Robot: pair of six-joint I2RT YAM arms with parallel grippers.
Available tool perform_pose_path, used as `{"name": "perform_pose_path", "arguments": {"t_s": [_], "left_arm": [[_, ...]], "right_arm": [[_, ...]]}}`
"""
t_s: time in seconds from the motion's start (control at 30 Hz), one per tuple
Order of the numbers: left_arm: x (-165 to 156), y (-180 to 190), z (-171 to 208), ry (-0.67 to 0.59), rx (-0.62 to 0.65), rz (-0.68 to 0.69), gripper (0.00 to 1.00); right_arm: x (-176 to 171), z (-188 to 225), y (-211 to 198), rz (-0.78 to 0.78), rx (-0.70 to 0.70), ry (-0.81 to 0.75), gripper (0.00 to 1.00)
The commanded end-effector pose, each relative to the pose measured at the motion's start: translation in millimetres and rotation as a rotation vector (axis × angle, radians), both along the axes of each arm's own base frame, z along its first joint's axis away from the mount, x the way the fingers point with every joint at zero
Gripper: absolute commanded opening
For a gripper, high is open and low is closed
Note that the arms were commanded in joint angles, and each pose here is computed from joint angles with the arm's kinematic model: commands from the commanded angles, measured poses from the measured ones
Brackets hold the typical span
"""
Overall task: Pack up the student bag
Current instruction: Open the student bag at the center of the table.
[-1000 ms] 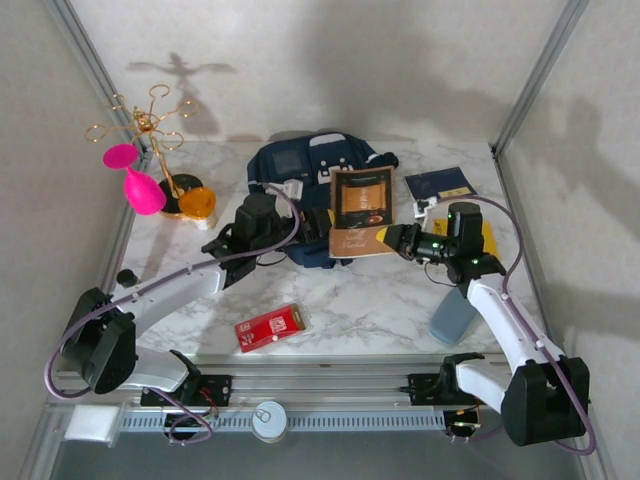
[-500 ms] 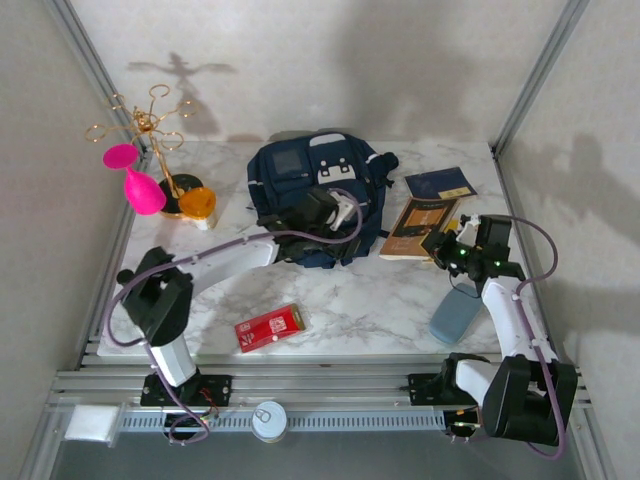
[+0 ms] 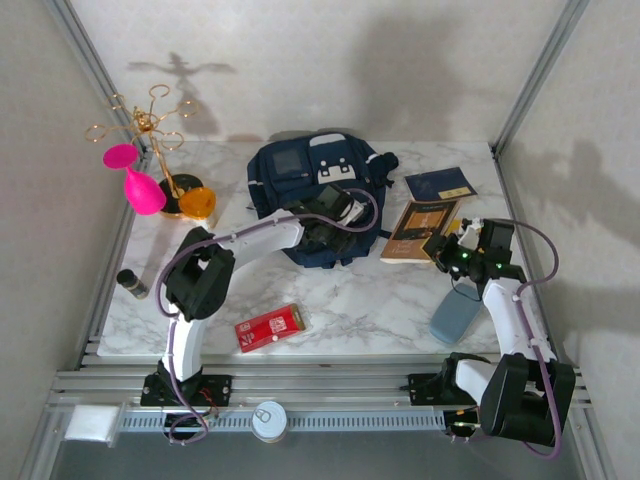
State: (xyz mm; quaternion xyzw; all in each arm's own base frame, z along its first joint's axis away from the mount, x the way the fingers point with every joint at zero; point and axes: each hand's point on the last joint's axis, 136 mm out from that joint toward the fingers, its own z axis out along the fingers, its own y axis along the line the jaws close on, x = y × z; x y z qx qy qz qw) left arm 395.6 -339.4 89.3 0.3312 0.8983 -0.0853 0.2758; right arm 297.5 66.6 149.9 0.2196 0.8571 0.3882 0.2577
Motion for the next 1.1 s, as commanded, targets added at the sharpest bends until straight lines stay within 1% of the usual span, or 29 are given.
{"name": "perform_pose_path", "arguments": {"t_s": [0.0, 0.17, 0.3, 0.4, 0.63, 0.73, 0.77, 0.9, 1.07], "left_arm": [[6, 8, 4, 0.024, 0.008, -0.005, 0.47], [13, 11, 5, 0.046, -0.019, -0.004, 0.46], [15, 17, 1, 0.076, -0.005, 0.001, 0.42], [16, 15, 1, 0.084, -0.02, -0.01, 0.38], [14, 15, -10, 0.125, -0.038, -0.018, 0.24], [15, 14, -10, 0.126, -0.039, -0.027, 0.12], [15, 13, -8, 0.125, -0.041, -0.03, 0.07], [16, 13, 8, 0.101, -0.055, -0.035, 0.0], [15, 9, 51, 0.03, -0.137, -0.017, 0.0]], "right_arm": [[7, 19, 4, 0.036, 0.019, -0.105, 0.0], [7, 19, 5, 0.039, 0.023, -0.107, 0.0], [6, 18, 6, 0.04, 0.026, -0.105, 0.0], [5, 16, 5, 0.04, 0.024, -0.1, 0.0], [6, 15, 5, 0.043, 0.021, -0.102, 0.0], [5, 14, 5, 0.046, 0.02, -0.096, 0.0], [6, 14, 5, 0.048, 0.02, -0.097, 0.0], [5, 16, 6, 0.056, 0.014, -0.103, 0.0], [4, 27, 10, 0.074, 0.036, -0.125, 0.0]]}}
